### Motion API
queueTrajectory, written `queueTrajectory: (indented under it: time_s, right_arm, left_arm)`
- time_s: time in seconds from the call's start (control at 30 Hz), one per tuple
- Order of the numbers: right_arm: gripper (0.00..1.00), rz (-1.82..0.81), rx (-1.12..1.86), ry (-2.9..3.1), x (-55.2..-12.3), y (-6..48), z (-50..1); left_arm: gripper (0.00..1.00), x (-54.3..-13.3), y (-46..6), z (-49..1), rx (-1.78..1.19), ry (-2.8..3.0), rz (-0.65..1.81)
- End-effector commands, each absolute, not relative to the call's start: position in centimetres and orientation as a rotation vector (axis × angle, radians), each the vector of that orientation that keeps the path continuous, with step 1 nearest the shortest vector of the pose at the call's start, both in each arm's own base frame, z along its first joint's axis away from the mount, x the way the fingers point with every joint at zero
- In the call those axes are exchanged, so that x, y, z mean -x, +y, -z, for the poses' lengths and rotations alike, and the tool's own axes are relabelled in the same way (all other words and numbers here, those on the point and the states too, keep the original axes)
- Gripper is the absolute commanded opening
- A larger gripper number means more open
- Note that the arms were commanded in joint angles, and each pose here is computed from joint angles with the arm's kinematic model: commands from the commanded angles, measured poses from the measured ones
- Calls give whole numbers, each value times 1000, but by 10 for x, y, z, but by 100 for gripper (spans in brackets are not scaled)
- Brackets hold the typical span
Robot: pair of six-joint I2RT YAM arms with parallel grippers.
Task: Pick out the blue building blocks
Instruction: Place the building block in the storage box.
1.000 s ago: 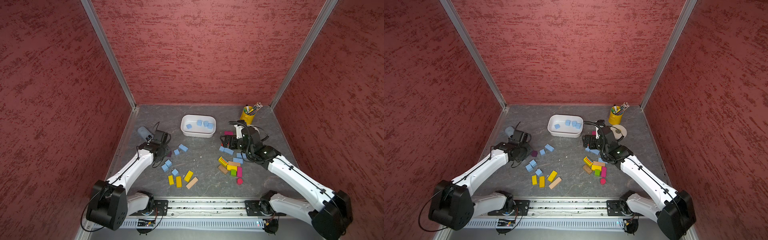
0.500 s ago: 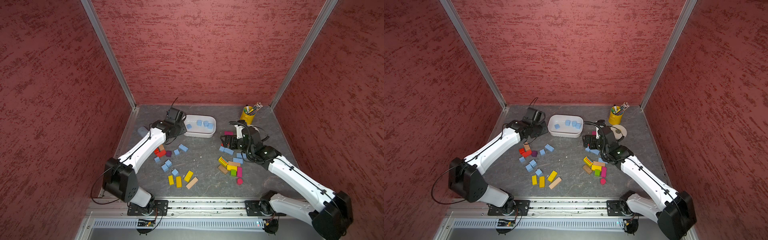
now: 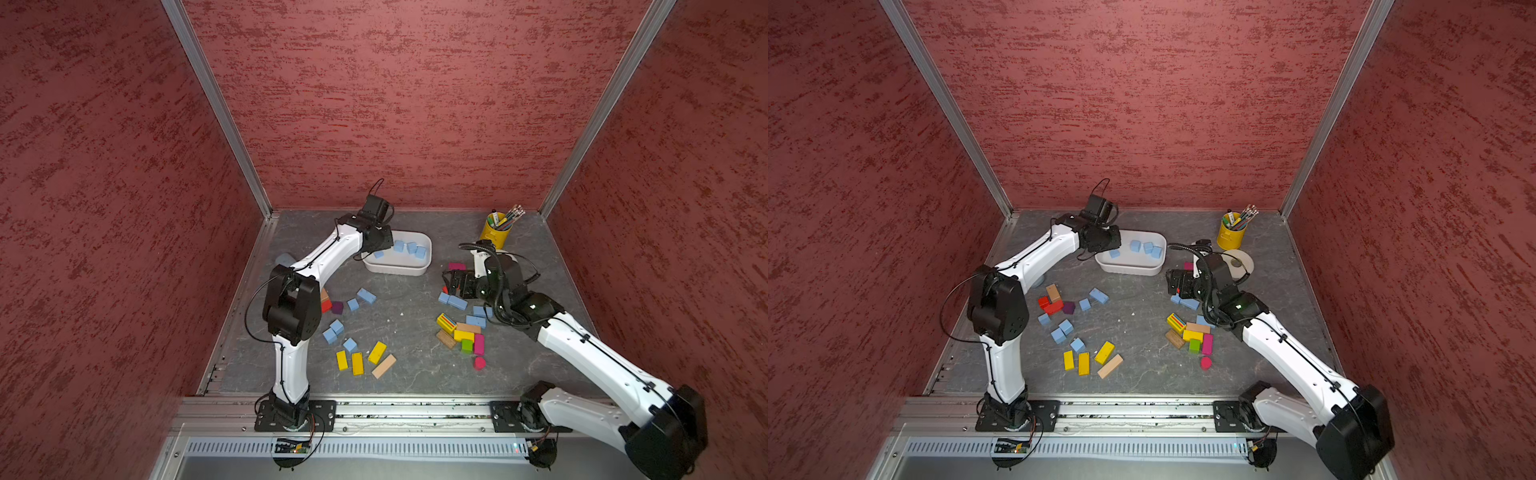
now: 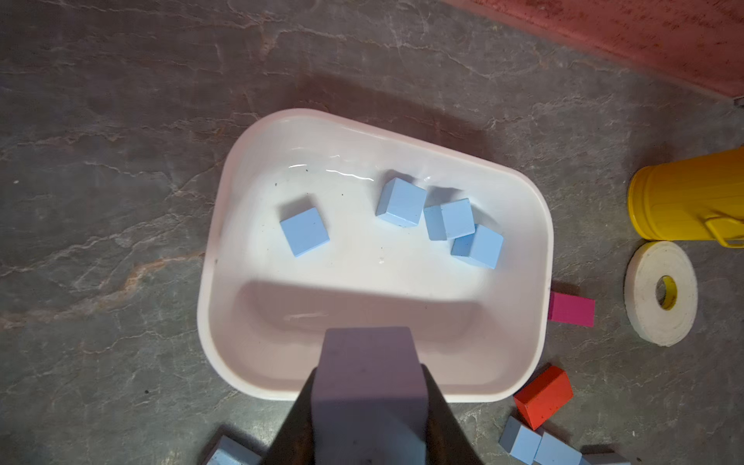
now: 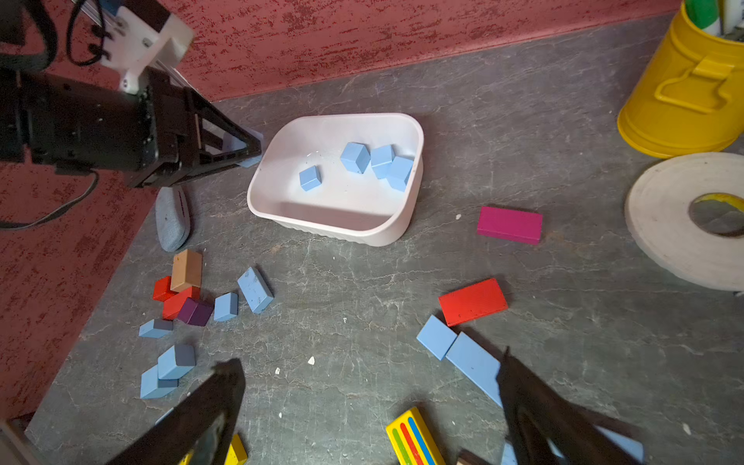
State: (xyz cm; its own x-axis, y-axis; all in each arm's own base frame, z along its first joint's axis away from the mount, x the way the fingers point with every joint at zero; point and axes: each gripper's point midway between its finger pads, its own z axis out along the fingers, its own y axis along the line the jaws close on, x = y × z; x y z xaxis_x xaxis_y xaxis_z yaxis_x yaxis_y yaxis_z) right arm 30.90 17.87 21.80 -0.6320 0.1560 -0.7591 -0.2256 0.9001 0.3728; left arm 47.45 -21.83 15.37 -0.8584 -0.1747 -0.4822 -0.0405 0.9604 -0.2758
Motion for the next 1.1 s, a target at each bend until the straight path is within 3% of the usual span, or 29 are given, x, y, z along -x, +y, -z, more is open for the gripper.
queueTrajectory:
  time_s: [0.0, 0.4, 1.07]
  right_arm:
    - [99, -511, 39, 2178, -311, 171, -217]
    - [99, -489, 45, 2192, -314, 172, -211]
    - [99, -470, 41, 2209, -315, 170, -206]
  left_arm:
    - [5, -485, -221, -148, 90, 2610, 320]
    - [7, -523, -226, -105, 53, 2659, 293]
    - [21, -556, -239, -53, 43, 2710, 326]
